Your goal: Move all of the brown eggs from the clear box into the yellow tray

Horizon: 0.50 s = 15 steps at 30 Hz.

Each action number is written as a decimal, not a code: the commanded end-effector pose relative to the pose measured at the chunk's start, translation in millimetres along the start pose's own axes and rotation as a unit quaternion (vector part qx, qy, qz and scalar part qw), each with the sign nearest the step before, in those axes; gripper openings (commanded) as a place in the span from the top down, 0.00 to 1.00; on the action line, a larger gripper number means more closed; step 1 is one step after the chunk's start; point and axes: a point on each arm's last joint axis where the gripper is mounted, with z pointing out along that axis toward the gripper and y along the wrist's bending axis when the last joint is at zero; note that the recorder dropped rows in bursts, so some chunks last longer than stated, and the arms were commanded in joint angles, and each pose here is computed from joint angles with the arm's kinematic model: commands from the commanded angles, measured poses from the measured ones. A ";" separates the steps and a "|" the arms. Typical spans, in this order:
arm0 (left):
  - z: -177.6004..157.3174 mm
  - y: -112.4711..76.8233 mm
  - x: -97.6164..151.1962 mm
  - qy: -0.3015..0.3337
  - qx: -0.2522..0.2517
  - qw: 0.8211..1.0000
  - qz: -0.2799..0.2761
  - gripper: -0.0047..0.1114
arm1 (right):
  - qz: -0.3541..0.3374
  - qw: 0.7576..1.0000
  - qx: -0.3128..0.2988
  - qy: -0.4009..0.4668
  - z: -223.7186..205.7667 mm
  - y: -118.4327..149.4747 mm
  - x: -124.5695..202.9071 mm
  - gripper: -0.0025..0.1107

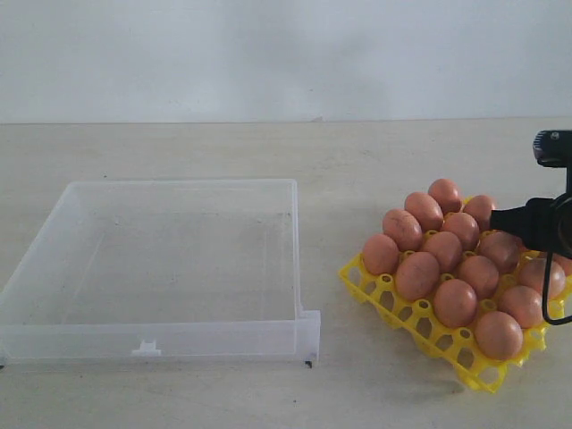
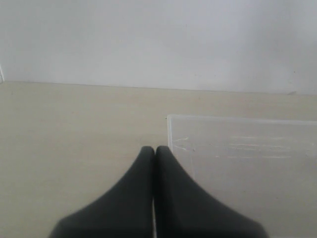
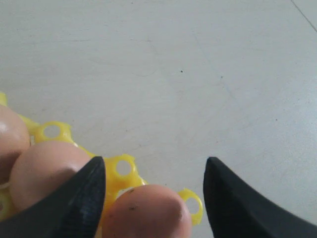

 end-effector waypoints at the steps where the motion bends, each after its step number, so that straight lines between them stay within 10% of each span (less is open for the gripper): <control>1: 0.5 0.1 1.1 0.003 -0.001 1.000 0.001 1.00 | 0.001 1.000 0.005 -0.005 0.5 -1.1 -2.2 0.48; 15: 0.5 0.1 1.1 0.003 -0.001 1.000 0.001 1.00 | 0.095 0.978 -0.055 -0.175 -88.5 -34.2 -74.1 0.48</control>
